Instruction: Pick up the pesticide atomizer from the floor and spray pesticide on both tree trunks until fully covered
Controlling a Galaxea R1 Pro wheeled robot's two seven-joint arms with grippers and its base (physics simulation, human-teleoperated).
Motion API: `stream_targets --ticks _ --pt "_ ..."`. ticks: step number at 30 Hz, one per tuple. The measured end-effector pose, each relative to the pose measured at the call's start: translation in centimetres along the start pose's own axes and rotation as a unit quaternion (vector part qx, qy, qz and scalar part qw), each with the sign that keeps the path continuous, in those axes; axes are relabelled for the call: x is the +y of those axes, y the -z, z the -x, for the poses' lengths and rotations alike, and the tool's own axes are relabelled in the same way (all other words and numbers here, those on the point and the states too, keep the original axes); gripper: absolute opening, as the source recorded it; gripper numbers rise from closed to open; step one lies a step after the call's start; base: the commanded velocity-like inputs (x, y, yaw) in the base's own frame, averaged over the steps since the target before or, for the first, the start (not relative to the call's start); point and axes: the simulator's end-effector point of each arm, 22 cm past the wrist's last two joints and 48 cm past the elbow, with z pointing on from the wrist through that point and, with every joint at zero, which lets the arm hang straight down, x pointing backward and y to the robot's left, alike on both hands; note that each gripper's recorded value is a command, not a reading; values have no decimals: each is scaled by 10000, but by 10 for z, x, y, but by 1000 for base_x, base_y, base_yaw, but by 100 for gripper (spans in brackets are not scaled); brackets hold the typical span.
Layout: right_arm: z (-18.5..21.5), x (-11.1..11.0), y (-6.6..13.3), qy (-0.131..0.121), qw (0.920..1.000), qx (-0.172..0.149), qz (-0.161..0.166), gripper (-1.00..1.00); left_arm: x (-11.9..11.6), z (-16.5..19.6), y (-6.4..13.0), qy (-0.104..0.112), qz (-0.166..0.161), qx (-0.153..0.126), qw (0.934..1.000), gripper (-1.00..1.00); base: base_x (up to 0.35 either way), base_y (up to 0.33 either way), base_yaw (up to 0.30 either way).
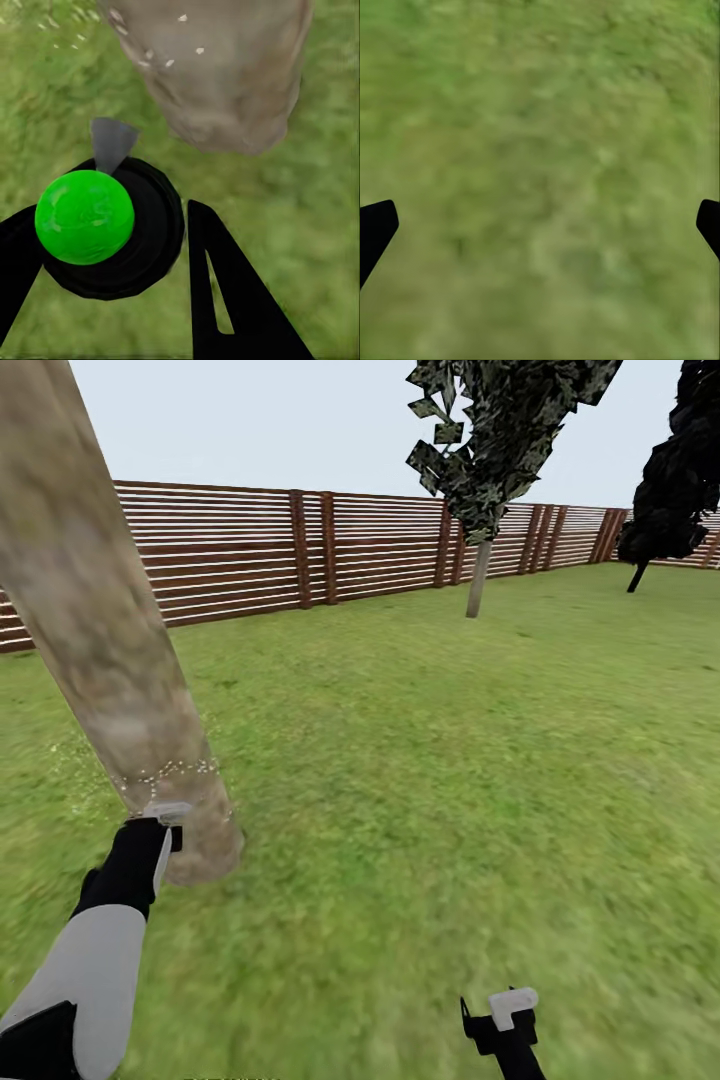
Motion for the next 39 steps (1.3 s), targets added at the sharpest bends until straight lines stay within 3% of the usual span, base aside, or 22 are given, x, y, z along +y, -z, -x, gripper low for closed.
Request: stream_targets --ticks 2,3,7,15,18,22,27,31,39 --pt "0 0 0 -1 10000 -1 1 100 -9 -4 1 26 -73 24 10000 -100 2 -2 268" --pt "0 0 0 -2 10000 -3 2 100 -27 -8 4 63 -221 57 9997 -100 9 0 163" --pt "0 0 0 1 10000 -3 1 100 -15 -19 0 15 -92 133 9999 -100 216 0 39" --pt "0 1 0 -1 10000 0 5 100 -20 -30 -1 18 -126 203 9997 -100 194 -94 100" --pt "0 1 0 -1 10000 3 5 100 -5 -68 -10 -32 -16 438 9990 -100 -2 -12 277" --pt "0 1 0 -2 10000 2 4 100 -11 -88 -11 -61 -63 564 9984 -100 0 -2 274" --pt "0 0 0 -1 10000 0 2 100 -18 -90 -9 -78 -114 567 9983 -100 66 -182 145" --pt "0 0 0 2 10000 -1 -3 100 -28 -79 -8 -46 -158 289 9994 -100 54 -263 4" --pt "0 -1 0 2 10000 -1 -4 100 -29 -78 -8 -50 -171 262 9995 -100 114 -255 0"
